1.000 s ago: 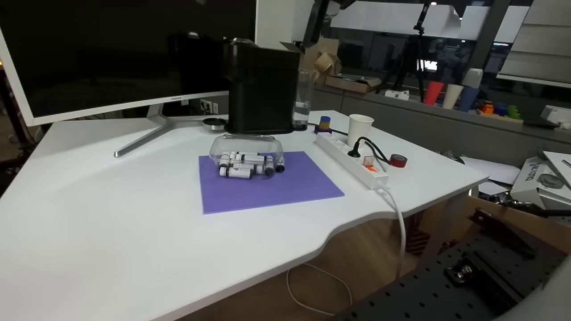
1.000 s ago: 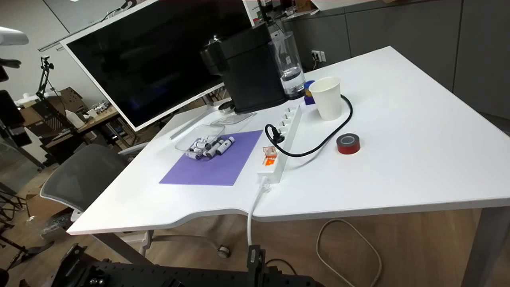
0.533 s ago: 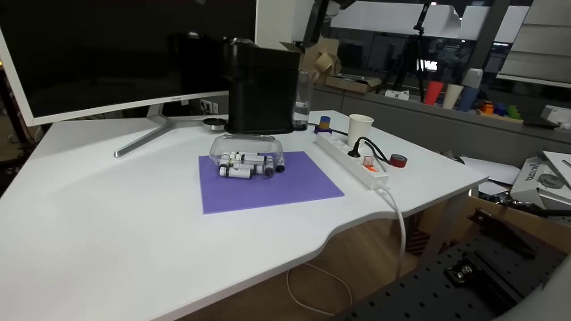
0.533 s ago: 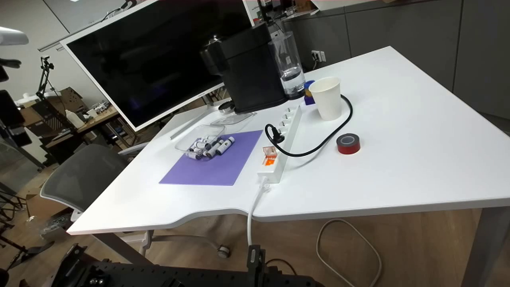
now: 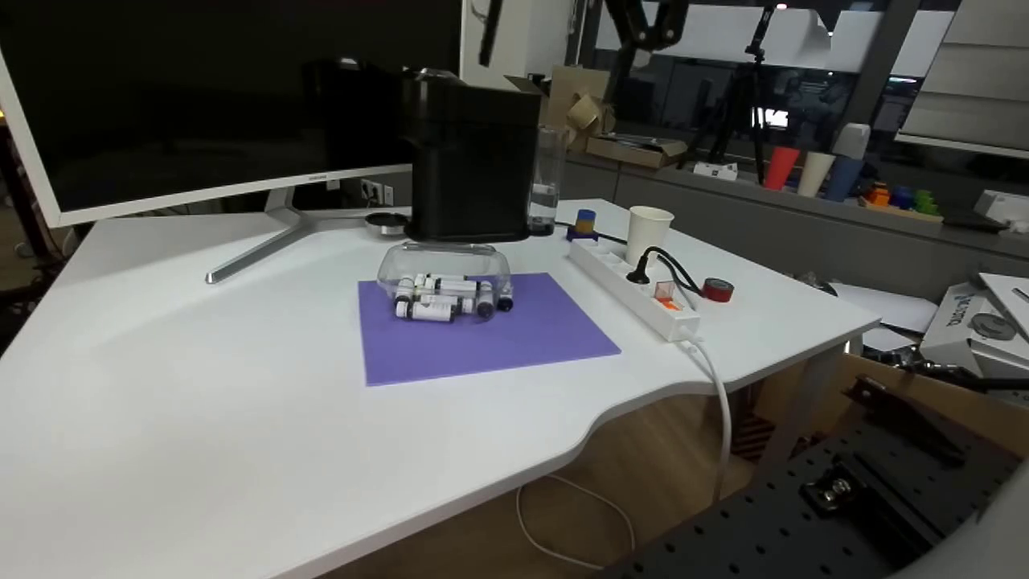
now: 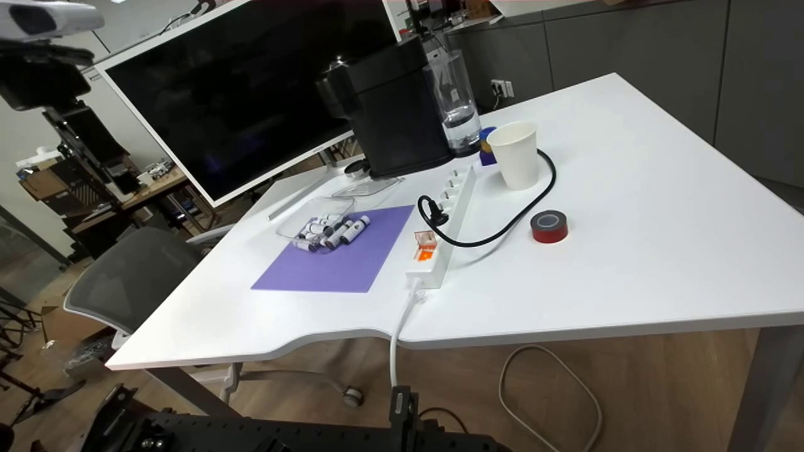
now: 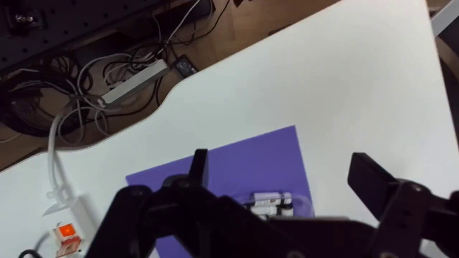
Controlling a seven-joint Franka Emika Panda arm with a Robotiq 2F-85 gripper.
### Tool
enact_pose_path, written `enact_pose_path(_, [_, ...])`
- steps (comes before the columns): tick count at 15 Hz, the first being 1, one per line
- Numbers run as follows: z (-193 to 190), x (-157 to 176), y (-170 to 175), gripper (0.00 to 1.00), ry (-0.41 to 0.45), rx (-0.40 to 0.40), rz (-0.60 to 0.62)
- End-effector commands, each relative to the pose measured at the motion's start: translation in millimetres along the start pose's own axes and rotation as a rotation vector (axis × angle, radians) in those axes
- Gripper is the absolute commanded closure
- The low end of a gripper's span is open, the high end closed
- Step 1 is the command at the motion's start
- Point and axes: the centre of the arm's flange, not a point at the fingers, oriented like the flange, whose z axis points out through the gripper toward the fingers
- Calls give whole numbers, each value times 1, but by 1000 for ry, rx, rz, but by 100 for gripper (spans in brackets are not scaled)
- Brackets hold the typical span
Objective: Put the bottle in the clear bowl
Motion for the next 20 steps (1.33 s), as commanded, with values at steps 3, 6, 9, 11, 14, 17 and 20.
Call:
enact_pose_path(3, [5,85,35,0,-83,-138,11])
enact_pose_path(6, [11,131,52,0,-92,-230,-75])
enact_pose_path(9, [17,119,60,0,-49,-240,-77])
enact_pose_path(11, [20,139,60,0,-31,-265,-91])
enact_pose_path(14, [24,147,60,0,7,-293,-67])
enact_pose_path(17, [29,178,78,0,39,-255,-10])
enact_pose_path(20, [45,216,106,0,23,-222,21])
